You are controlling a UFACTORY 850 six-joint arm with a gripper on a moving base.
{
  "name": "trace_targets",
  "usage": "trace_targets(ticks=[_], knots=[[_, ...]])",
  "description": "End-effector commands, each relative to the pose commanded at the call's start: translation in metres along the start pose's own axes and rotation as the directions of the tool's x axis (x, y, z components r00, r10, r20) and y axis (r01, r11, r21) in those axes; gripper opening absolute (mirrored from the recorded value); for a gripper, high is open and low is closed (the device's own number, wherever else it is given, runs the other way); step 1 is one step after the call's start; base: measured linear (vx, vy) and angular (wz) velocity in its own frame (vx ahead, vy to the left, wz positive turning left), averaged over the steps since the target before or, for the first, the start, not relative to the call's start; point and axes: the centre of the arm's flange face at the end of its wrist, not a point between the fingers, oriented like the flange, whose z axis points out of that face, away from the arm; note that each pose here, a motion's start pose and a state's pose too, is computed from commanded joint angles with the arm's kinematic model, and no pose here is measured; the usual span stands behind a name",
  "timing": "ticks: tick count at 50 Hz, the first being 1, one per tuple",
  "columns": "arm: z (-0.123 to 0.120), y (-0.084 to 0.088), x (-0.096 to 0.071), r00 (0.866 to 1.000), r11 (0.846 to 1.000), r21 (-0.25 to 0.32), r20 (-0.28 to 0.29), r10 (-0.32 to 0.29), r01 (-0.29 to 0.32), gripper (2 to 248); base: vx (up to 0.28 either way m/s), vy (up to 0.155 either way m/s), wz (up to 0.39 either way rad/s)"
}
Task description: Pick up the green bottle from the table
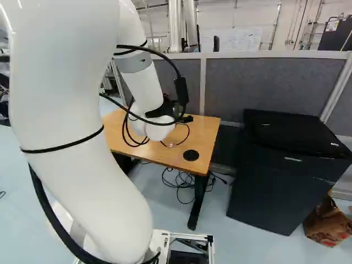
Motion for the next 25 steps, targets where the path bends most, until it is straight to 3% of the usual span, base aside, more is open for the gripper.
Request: trace_targets(ticks=[25], knots=[[0.042, 0.016, 0.01, 0.997, 0.994, 0.069, -0.015, -0.081, 0.082, 247, 0.0, 0.0, 0.0]])
